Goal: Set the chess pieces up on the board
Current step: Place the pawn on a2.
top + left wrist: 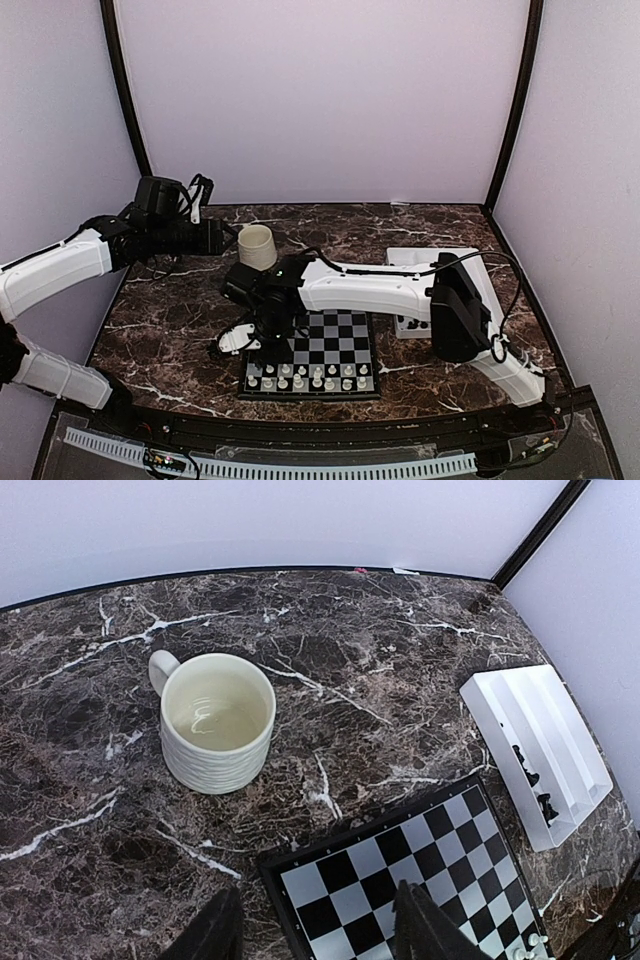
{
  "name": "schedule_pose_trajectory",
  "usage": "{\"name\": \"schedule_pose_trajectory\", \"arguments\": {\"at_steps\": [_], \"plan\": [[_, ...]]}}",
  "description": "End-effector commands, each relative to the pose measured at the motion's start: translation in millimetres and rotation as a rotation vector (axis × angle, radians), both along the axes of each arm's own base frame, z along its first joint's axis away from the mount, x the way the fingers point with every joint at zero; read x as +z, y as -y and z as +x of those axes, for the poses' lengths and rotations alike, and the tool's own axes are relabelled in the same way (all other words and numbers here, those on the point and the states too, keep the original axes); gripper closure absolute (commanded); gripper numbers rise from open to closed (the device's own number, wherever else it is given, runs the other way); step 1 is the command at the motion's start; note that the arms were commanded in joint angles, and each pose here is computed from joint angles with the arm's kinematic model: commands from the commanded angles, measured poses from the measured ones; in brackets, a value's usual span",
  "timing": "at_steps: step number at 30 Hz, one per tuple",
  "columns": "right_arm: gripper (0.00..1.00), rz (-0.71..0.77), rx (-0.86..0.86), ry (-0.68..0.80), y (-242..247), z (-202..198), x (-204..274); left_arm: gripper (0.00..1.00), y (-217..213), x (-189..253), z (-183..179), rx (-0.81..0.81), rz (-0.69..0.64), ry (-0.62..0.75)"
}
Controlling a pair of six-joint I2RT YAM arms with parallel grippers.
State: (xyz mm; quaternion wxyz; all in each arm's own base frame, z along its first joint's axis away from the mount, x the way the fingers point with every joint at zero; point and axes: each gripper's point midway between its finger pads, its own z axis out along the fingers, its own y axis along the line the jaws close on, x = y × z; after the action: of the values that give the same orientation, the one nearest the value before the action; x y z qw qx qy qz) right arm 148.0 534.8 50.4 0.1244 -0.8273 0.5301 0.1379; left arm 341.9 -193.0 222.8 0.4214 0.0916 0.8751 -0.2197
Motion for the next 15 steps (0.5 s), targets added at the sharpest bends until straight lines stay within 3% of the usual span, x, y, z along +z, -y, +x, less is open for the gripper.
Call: {"name": "schedule_pose_trajectory", "arguments": {"at_steps": [1,15], "plan": [[0.87,0.029,0.028,-0.022,-9.3,-8.0,2.5,0.46,-4.0,1.2,-4.5,-0.001,-0.001,0.001],[0.89,0.033,0.040,-0.031,-10.7,-10.6,1.5,0.46,-3.6,3.0,-6.3,-0.004,-0.011,0.006]]}}
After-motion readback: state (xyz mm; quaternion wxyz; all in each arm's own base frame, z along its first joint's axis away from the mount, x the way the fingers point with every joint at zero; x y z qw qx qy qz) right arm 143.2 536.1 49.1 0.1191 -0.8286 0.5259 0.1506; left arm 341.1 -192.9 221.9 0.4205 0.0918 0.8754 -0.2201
